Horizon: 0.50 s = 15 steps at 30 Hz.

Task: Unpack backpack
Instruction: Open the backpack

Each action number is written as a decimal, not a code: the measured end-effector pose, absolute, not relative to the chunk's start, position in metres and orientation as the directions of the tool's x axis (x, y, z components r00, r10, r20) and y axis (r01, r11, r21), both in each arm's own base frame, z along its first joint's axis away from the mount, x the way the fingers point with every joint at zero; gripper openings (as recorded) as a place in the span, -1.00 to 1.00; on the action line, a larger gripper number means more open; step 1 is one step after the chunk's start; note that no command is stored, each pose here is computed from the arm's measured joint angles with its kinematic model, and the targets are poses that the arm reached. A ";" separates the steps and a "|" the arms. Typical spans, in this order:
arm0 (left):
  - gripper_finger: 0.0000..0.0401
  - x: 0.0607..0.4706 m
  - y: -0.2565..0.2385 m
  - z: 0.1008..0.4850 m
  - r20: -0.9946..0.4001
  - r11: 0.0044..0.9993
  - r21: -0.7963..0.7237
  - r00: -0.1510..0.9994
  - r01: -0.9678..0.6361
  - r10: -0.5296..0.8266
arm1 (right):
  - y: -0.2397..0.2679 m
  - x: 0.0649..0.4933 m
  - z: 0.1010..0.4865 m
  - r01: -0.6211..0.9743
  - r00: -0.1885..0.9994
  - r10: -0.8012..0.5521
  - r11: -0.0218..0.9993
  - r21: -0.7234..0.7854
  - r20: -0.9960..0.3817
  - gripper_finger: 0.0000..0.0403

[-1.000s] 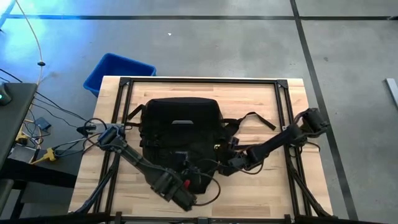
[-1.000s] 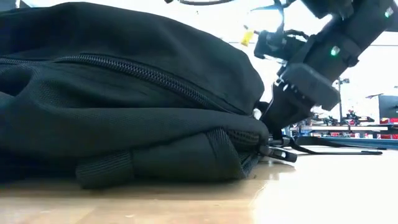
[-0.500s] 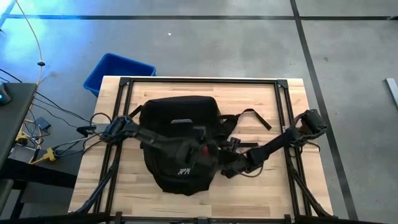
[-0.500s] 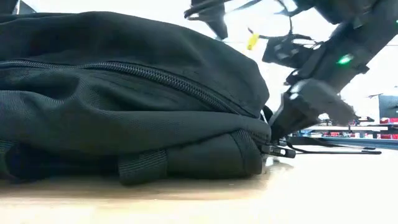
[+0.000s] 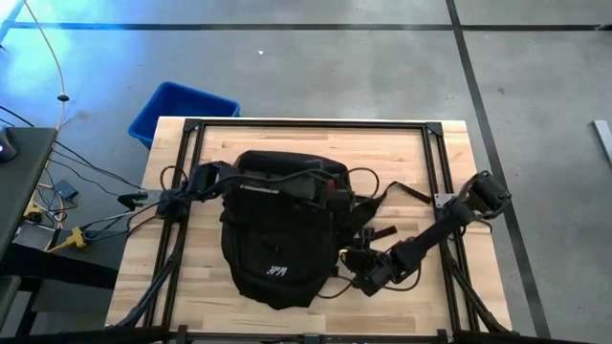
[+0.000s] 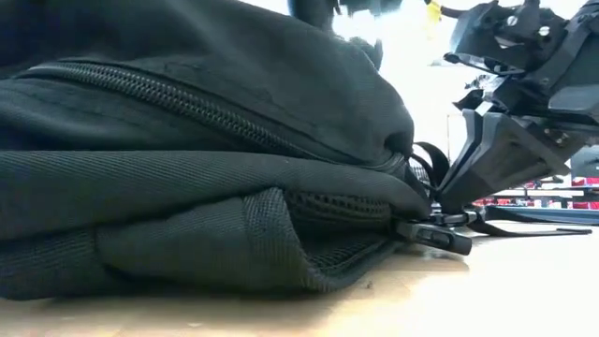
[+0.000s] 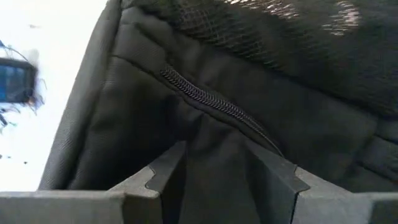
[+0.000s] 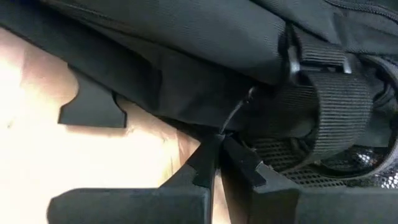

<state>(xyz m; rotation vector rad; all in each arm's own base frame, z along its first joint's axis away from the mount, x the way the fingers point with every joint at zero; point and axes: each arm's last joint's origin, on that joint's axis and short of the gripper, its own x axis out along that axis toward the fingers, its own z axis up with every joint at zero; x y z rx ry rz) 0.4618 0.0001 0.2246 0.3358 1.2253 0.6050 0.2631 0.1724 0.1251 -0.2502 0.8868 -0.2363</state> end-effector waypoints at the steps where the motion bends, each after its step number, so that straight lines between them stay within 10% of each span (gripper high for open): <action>1: -0.32 0.464 0.007 0.220 -0.778 0.800 0.543 0.205 -0.257 0.594 | 0.172 0.263 0.125 0.099 0.609 -0.306 0.945 -0.312 -0.732 -1.00; 15: -0.53 0.440 0.084 0.176 -0.706 0.624 0.701 -0.211 -0.344 0.676 | 0.180 0.259 0.126 0.056 0.618 -0.278 0.949 -0.311 -0.736 -1.00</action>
